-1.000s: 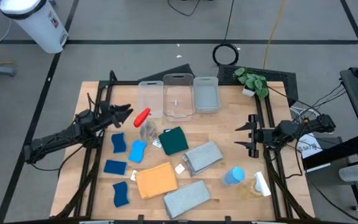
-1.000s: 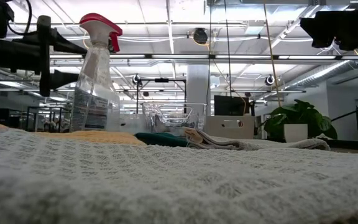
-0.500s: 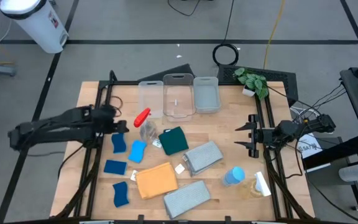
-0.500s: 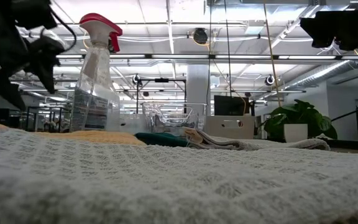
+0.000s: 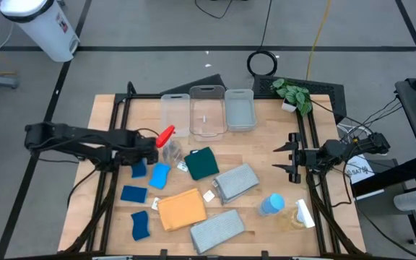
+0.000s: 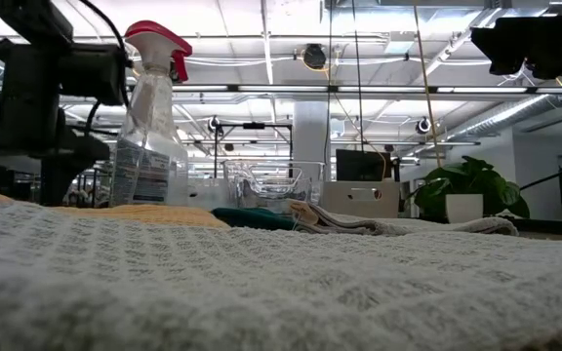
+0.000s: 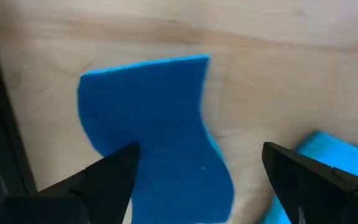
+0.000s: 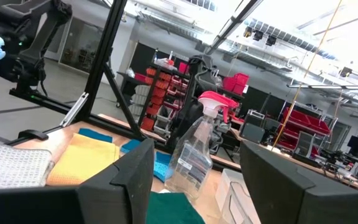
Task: Pick & Place Kitchen Items
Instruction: Put the blue sponge into the white transparent bin
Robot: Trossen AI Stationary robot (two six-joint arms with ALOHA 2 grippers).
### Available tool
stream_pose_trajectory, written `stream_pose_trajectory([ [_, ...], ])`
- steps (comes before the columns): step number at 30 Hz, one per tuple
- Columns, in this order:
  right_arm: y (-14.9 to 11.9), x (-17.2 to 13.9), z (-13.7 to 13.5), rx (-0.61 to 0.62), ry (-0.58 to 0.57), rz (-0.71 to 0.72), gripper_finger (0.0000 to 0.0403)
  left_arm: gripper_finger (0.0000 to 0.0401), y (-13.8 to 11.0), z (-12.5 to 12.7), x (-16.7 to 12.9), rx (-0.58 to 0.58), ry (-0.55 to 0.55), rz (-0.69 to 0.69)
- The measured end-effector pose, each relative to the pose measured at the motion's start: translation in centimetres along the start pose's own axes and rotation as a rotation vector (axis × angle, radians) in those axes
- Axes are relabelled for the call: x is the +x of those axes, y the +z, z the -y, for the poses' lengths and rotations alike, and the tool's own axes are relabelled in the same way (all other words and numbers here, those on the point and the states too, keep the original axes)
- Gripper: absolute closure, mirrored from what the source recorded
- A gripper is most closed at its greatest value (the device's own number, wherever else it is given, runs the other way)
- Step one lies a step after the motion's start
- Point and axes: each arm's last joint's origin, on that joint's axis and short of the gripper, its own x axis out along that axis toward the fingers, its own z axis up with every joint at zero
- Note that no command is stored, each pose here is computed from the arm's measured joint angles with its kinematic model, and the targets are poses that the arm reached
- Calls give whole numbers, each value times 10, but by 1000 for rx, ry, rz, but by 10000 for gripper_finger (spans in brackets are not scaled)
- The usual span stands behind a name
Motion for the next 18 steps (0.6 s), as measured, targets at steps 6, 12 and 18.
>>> stream_pose_trajectory([
  [6,0,0,0,0,0,0,195,54,-1,5,10,-57,82,44],
  [12,0,0,0,0,0,0,195,54,-6,9,18,9,118,80],
  [18,0,0,0,0,0,0,196,65,-8,9,19,57,129,80],
])
